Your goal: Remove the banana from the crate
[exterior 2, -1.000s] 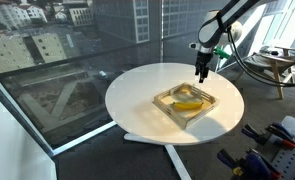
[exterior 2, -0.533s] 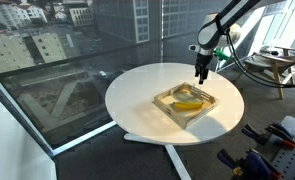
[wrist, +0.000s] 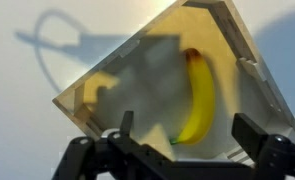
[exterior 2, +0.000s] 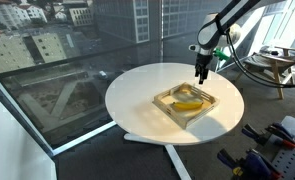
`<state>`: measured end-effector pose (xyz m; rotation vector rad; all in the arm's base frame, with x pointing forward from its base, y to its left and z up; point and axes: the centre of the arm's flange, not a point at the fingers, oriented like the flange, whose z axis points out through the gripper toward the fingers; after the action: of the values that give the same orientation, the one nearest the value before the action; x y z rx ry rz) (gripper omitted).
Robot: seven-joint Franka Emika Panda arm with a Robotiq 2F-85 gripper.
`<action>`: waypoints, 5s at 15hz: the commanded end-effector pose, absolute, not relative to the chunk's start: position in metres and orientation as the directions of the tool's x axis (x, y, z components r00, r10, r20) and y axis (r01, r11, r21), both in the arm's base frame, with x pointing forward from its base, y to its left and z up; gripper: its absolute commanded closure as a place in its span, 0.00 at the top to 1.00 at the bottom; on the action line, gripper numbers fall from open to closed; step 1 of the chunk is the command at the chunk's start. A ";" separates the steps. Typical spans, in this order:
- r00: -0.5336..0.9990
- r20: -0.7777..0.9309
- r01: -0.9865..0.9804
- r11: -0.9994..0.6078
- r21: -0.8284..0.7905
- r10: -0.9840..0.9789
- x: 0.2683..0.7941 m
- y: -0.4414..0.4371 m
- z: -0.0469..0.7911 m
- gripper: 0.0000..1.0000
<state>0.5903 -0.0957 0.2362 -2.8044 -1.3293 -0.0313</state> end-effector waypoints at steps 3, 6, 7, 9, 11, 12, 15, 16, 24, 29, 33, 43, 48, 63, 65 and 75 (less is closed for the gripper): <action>0.633 0.030 0.774 -0.633 -0.029 0.773 0.592 -0.092 0.232 1.00; 0.624 0.028 0.781 -0.623 -0.032 0.781 0.596 -0.084 0.226 1.00; 0.622 0.028 0.783 -0.621 -0.034 0.783 0.597 -0.081 0.224 1.00; 0.610 0.027 0.792 -0.609 -0.032 0.792 0.600 -0.075 0.217 1.00; 0.598 0.024 0.802 -0.597 -0.027 0.801 0.602 -0.070 0.213 1.00; 0.591 0.022 0.807 -0.590 -0.018 0.807 0.603 -0.068 0.210 1.00; 0.571 0.023 0.821 -0.571 0.007 0.821 0.607 -0.063 0.202 1.00; 0.567 0.024 0.823 -0.567 0.016 0.823 0.607 -0.062 0.200 1.00; 0.552 0.010 0.833 -0.553 0.011 0.834 0.608 -0.056 0.183 1.00; 0.545 0.005 0.838 -0.545 -0.003 0.838 0.606 -0.050 0.176 1.00; 0.534 -0.008 0.846 -0.534 -0.002 0.846 0.605 -0.045 0.171 1.00; 0.516 -0.029 0.856 -0.517 -0.018 0.856 0.597 -0.034 0.159 1.00; 0.511 -0.035 0.859 -0.512 -0.022 0.859 0.593 -0.034 0.152 1.00; 0.488 -0.045 0.871 -0.490 -0.037 0.871 0.588 -0.032 0.129 1.00; 0.489 -0.033 0.871 -0.490 -0.038 0.871 0.590 -0.031 0.128 1.00; 0.486 0.003 0.874 -0.485 -0.023 0.874 0.596 -0.025 0.124 1.00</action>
<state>0.5907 -0.0225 0.1259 -2.6783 -1.5930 0.0481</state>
